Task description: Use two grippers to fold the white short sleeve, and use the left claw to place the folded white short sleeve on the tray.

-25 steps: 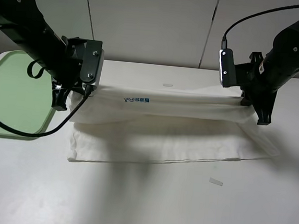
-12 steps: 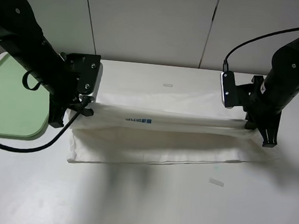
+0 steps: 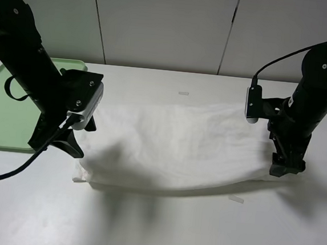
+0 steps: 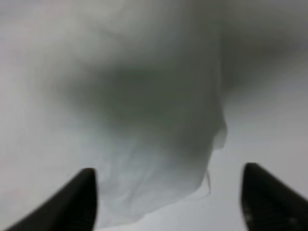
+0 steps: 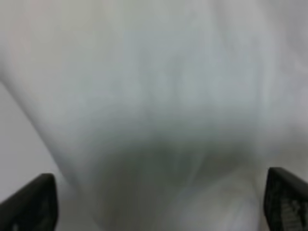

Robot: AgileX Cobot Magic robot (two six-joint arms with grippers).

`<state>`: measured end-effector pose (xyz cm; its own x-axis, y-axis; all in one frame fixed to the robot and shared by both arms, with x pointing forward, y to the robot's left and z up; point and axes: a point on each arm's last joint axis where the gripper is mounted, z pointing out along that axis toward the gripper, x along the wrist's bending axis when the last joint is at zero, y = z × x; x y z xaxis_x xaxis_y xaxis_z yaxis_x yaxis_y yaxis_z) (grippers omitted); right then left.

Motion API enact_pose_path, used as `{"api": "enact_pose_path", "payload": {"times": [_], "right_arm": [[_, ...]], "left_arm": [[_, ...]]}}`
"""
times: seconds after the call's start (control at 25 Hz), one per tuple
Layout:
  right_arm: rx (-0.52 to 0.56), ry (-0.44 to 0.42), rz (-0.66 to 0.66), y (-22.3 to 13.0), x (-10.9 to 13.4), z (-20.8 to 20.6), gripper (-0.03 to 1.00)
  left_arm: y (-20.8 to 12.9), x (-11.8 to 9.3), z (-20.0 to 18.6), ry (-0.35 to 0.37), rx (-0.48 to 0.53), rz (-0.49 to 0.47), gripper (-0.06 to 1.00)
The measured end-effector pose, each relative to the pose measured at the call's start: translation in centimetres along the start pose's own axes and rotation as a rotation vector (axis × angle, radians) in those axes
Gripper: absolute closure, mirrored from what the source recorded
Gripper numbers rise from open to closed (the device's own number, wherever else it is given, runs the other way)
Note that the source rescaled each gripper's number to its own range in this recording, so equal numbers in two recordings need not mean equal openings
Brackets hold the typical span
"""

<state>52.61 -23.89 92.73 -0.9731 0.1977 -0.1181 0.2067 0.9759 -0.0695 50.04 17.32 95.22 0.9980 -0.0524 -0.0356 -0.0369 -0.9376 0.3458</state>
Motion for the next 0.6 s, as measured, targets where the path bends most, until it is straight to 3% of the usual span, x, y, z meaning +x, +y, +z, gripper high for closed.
{"api": "enact_pose_path", "payload": {"times": [0.04,0.24,0.4,0.48,0.52,0.56,0.6], "right_arm": [[-0.007,0.01,0.01,0.1,0.1,0.0,0.05],[-0.005,0.045,0.027,0.0,0.4,0.0,-0.02],[-0.013,0.033,0.031,0.0,0.4,-0.5,-0.03],[-0.028,-0.002,0.032,-0.1,0.4,-1.5,-0.03],[-0.031,-0.013,0.032,-0.2,0.4,-1.8,-0.03],[-0.077,-0.139,0.023,-0.5,0.1,-4.2,-0.03],[-0.094,-0.181,0.023,-0.6,0.1,-5.2,-0.03]], "left_arm": [[0.0,0.0,0.0,-0.001,-0.005,-0.012,0.28],[0.3,0.2,0.0,0.026,-0.032,-0.051,0.21],[0.6,0.9,-0.1,0.095,-0.076,-0.099,0.19],[0.9,1.4,-0.1,0.153,-0.111,-0.137,0.18],[1.3,2.1,-0.3,0.221,-0.167,-0.198,0.18],[1.5,2.3,-0.4,0.243,-0.2,-0.235,0.18],[1.8,2.7,-0.5,0.272,-0.237,-0.28,0.18]]}}
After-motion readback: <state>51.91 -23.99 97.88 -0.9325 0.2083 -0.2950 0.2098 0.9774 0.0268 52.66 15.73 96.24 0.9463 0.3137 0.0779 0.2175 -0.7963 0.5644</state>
